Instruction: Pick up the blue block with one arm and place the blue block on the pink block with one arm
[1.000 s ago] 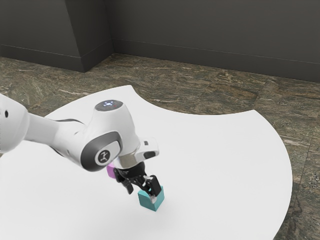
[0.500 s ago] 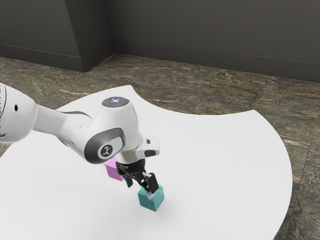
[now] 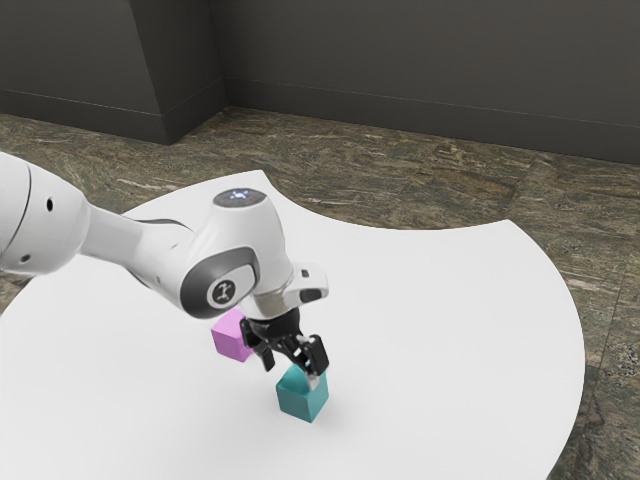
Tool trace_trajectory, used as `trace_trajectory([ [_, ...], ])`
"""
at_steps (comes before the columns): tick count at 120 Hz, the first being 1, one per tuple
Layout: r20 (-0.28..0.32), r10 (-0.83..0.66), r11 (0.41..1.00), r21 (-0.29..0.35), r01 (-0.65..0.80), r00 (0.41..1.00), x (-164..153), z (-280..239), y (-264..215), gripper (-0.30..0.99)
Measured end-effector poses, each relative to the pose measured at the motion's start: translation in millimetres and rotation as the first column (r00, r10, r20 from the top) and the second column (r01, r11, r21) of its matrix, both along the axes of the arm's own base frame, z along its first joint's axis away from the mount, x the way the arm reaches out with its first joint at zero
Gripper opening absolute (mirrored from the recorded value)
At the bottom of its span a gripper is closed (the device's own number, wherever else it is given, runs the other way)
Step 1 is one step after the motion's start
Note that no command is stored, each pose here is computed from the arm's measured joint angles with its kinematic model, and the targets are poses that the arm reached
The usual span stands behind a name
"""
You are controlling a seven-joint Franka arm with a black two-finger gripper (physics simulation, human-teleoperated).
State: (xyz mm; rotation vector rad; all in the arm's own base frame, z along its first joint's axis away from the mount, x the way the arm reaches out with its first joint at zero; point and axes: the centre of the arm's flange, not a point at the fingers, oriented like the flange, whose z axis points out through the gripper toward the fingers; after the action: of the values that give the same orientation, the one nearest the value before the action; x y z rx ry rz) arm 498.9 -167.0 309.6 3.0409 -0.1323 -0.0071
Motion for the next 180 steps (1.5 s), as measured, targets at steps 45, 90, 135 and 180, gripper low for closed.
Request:
trace_trajectory([
  [45,-0.010,0.033,0.999,0.012,-0.033,0.999,18.3,-14.8,5.6,0.69],
  [90,-0.009,0.016,0.999,0.038,-0.016,1.000,14.2,-29.2,-7.8,0.69],
  [135,-0.015,0.040,0.996,0.086,-0.039,0.999,17.8,-52.6,-1.7,0.64],
  [180,-0.002,0.054,0.995,0.086,-0.053,0.999,19.0,-47.8,-1.1,0.40],
])
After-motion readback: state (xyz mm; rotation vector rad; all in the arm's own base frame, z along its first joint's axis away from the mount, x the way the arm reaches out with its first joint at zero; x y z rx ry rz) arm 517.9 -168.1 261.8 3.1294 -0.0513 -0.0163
